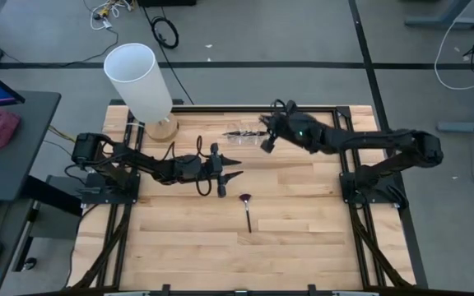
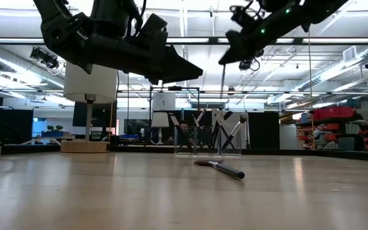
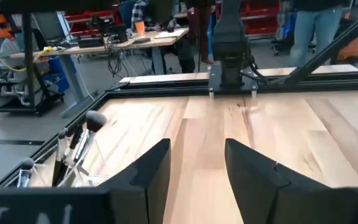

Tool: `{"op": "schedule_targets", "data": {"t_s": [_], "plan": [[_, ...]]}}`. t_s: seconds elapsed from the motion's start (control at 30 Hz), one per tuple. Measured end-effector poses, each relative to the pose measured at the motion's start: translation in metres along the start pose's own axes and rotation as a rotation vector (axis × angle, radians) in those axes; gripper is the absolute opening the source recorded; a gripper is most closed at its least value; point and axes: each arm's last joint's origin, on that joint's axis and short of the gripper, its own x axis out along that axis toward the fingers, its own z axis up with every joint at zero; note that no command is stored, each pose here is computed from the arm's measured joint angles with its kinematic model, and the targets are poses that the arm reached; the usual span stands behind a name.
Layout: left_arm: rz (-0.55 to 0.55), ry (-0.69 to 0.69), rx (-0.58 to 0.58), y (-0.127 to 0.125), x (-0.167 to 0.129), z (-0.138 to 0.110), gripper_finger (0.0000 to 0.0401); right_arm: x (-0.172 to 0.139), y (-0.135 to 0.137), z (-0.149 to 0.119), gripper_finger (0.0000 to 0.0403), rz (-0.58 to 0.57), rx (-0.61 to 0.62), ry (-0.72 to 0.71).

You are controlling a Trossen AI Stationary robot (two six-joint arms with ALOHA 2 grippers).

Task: Pick & Place Makeup Supplies
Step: Put the makeup brush into the transparent organizer

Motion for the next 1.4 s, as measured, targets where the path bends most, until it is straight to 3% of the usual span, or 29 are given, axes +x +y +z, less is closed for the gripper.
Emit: {"op": "schedule_targets", "data": {"t_s": [0.27, 0.67, 1.07, 1.4], "plan": [[-0.003, 0.027, -0.035, 0.000, 0.000, -0.003, 0.0150, 0.022, -0.024, -0.034, 0.0010, 0.009, 0.083, 0.167], [-0.003, 0.026, -0.043, 0.000, 0.000, -0.003, 0.0149, 0.043, -0.023, -0.079, 0.0018, 0.058, 0.148, 0.271], [-0.010, 0.037, -0.096, -0.001, 0.000, -0.004, 0.0149, 0.045, -0.022, -0.078, 0.0103, 0.057, 0.127, 0.248], [-0.209, 0.246, -0.219, -0.013, -0.005, -0.022, 0.0149, 0.040, -0.010, -0.073, 0.0150, 0.095, -0.023, 0.229]]}}
